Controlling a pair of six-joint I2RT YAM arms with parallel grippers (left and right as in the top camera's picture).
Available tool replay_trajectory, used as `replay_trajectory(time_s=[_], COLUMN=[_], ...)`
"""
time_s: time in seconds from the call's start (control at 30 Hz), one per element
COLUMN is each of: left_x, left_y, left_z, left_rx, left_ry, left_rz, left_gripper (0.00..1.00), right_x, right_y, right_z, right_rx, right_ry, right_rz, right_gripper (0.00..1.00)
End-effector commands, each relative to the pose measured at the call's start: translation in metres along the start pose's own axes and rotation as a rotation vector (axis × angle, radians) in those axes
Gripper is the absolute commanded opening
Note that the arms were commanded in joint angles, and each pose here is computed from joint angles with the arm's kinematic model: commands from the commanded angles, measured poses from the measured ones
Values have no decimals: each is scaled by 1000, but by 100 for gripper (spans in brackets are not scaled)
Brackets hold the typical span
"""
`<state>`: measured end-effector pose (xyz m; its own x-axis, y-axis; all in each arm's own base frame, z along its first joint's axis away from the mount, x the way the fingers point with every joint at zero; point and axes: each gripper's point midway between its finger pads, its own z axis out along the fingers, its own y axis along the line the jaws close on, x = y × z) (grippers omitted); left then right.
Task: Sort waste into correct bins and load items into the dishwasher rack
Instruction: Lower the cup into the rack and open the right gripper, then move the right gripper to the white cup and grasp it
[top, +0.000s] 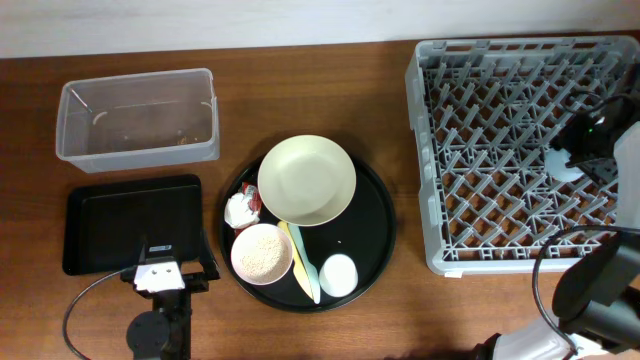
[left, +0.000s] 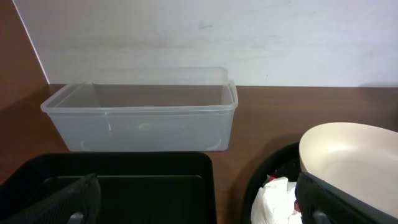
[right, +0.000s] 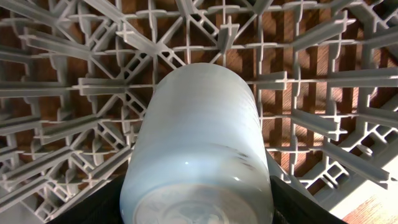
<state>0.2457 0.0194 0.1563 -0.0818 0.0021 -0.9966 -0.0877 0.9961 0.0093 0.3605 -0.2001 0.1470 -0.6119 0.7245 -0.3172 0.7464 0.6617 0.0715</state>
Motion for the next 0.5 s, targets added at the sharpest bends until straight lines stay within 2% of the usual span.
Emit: replay_trajectory(time_s=[0.0,0.13,0.2,0.33,0.47], left_x=[1,1,1,1,1], left_y=[-2,-2,-2,-2,-2], left_z=[0,0,0,0,0], left_rx=[13,12,13,13,13], left_ry=[4,4,4,4,4], left_rz=[8,8,8,8,8], left_gripper=[99,99,99,99,99], right_x=[-10,-16,-17,-18,-16], right_y=[-3,1,1,5,27], right_z=[-1,4,5,-2,-41], right_rx=[14,1,1,-26,-151], right_ry=[-27,-46,-47,-55,-87], right_rz=[20,21,22,18,-59], right_gripper=[68,84,88,87,84])
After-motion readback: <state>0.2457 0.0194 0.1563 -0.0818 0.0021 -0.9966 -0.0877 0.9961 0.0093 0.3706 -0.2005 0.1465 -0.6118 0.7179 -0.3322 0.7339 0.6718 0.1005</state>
